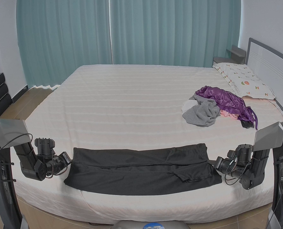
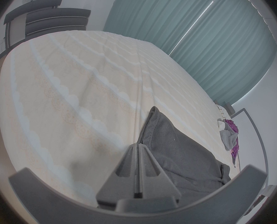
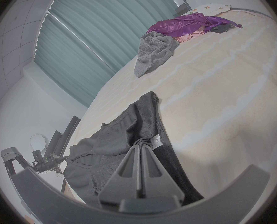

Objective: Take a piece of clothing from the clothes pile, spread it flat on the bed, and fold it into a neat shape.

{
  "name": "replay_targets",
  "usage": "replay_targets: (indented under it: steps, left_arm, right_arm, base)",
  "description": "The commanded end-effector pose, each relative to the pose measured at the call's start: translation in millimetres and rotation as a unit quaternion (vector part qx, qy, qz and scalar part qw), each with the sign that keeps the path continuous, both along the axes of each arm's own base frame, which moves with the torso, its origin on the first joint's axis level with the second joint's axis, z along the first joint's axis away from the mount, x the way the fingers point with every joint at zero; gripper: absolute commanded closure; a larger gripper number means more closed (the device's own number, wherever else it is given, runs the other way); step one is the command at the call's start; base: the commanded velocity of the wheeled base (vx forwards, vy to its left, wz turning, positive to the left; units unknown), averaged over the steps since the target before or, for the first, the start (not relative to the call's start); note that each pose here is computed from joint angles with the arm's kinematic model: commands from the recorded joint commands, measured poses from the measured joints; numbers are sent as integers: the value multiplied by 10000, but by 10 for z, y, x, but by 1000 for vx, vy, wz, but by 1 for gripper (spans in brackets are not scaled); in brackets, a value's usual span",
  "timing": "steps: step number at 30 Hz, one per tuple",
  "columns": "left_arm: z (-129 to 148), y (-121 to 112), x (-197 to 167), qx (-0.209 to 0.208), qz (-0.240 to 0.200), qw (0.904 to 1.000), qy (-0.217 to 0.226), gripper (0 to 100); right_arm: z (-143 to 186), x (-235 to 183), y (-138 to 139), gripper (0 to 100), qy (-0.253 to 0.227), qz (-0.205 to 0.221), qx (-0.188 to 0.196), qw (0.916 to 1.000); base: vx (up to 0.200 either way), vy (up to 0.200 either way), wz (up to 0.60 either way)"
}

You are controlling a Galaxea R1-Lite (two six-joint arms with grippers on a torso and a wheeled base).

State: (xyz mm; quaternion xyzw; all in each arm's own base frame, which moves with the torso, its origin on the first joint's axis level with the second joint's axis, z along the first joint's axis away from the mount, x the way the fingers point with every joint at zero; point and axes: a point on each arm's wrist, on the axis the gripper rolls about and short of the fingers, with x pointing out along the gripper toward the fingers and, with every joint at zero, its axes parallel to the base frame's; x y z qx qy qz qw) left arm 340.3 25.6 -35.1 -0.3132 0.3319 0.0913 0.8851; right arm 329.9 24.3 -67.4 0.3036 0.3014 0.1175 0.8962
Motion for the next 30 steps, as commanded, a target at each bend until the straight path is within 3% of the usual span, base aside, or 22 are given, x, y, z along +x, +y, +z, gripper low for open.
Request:
replay_targets:
  steps: [1,23,24,25,30]
  left_arm:
    - [41,11,-18,1,21,10000,-31,100]
    - [68,17,-32,-78,13,10000,-48,100]
    - [70,13,-28,-95,20,9999,-54,100]
    - [70,13,-28,-100,25,9999,-54,0]
    - [73,-59,-12,-227,-109,9997,-75,0]
  right_arm:
    - [-1,-2,4,100,-15,4,6,10000]
    - [-36,-4,9,100,-66,8,15,10000]
    - [-36,-4,9,0,-66,8,15,10000]
    - [-35,-3,9,0,-74,8,15,10000]
    - [-40,-10,9,0,-63,11,25,10000]
  base:
    - [0,0,0]
    - [0,0,0]
    - [0,0,0]
    - [0,0,0]
    - [0,0,0]
